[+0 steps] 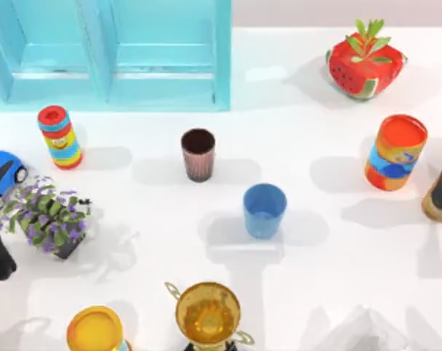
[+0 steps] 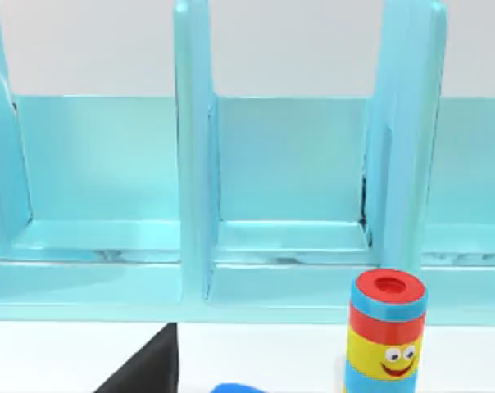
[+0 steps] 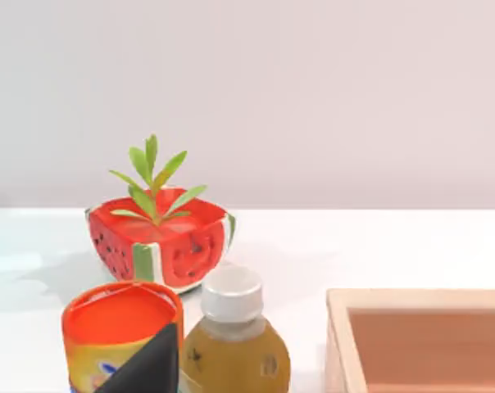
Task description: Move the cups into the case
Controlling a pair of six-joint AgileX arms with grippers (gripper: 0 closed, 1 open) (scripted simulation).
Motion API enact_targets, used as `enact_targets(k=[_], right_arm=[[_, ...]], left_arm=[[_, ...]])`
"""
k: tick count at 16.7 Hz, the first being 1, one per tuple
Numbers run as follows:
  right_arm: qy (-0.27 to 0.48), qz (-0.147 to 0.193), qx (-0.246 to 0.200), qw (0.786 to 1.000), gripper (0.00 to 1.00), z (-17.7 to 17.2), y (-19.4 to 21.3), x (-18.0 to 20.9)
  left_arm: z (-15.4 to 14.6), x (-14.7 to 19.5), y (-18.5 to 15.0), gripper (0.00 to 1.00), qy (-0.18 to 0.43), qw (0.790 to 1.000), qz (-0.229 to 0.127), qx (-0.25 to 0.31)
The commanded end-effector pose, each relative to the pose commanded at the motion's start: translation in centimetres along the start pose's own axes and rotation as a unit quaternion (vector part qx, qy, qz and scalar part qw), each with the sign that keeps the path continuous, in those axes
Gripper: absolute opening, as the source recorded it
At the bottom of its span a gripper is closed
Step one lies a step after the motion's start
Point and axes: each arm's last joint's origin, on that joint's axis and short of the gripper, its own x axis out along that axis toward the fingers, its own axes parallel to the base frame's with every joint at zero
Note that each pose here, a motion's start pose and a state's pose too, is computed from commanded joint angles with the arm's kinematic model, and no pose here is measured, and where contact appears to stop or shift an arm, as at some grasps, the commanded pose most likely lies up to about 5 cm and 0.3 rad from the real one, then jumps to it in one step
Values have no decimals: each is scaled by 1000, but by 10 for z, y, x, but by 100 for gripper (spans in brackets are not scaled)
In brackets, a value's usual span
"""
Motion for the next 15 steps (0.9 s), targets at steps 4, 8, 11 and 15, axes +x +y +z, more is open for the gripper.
enact_targets(k=[4,8,11,15], right_arm=[[4,5,3,1000,100,5,1,0],[43,38,22,998,100,37,8,1],[99,72,42,992,100,76,17,10],[203,113,65,970,100,134,39,40]], left_arm=[[0,0,0,100,0,1000,0,0],[0,0,0,100,0,1000,0,0],[0,0,0,100,0,1000,0,0],[0,0,0,100,0,1000,0,0]])
